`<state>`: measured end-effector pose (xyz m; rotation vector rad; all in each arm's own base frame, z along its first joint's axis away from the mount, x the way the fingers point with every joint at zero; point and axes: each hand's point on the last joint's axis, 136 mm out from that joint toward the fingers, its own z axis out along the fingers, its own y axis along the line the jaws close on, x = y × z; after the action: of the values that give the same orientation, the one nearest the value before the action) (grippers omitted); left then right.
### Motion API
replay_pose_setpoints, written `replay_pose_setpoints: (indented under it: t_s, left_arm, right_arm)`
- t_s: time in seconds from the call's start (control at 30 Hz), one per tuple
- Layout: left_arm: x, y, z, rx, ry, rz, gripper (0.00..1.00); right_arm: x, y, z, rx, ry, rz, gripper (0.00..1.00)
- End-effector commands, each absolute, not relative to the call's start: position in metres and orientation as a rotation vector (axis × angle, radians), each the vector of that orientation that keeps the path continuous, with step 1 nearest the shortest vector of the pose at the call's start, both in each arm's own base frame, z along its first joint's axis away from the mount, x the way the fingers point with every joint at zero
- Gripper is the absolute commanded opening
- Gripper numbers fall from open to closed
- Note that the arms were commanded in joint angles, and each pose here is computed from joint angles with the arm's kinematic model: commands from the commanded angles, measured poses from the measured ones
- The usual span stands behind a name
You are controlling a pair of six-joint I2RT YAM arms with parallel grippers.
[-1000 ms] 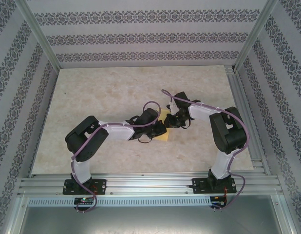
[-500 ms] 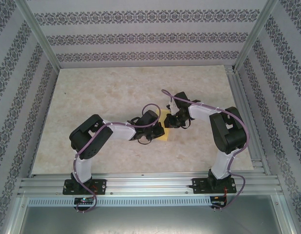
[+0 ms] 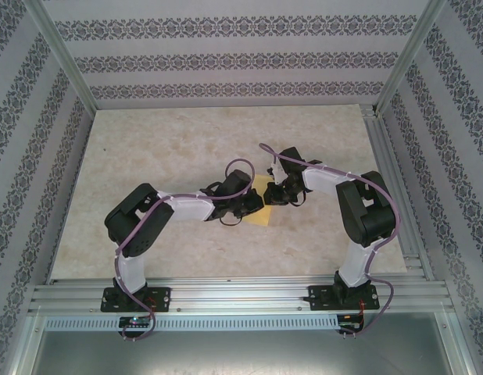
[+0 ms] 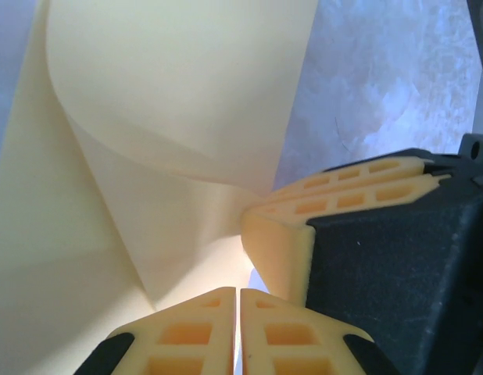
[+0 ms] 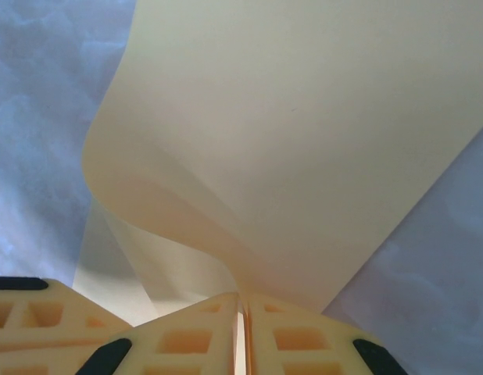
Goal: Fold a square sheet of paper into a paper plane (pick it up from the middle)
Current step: Fold the triangle a second time at the center of the table.
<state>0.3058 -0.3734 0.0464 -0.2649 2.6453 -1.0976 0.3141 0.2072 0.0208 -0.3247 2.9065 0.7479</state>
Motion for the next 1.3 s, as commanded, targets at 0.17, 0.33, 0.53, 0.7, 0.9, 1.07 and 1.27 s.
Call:
replay_pose_setpoints:
  t_s: [0.17,0.33,0.53,0.7,0.9,1.07,1.27]
  left_arm:
    - [0.316,-0.372,0.031,-0.255,2.659,-1.044,0.12]
    - [0.308,-0.360,0.007,-0.284,2.710,-0.967,0.12]
    - [0.312,-0.365,0.019,-0.255,2.689,-0.984,0.12]
    - [0.322,-0.374,0.051,-0.186,2.640,-1.012,0.13]
    - [0.331,-0.369,0.062,-0.166,2.616,-0.971,0.14]
    - [0.329,-0.364,0.048,-0.193,2.639,-0.951,0.14]
    - [0.327,-0.361,0.024,-0.216,2.685,-0.916,0.14]
  right_arm:
    - [0.316,0.210,0.018,-0.345,2.903,0.732,0.12]
    - [0.317,0.210,0.018,-0.347,2.906,0.727,0.12]
    - [0.316,0.208,0.016,-0.344,2.911,0.720,0.12]
    - [0.316,0.209,0.016,-0.344,2.912,0.720,0.12]
    - [0.318,0.209,0.016,-0.345,2.907,0.720,0.12]
    - [0.317,0.209,0.016,-0.346,2.911,0.721,0.12]
    - [0.317,0.210,0.015,-0.345,2.914,0.722,0.12]
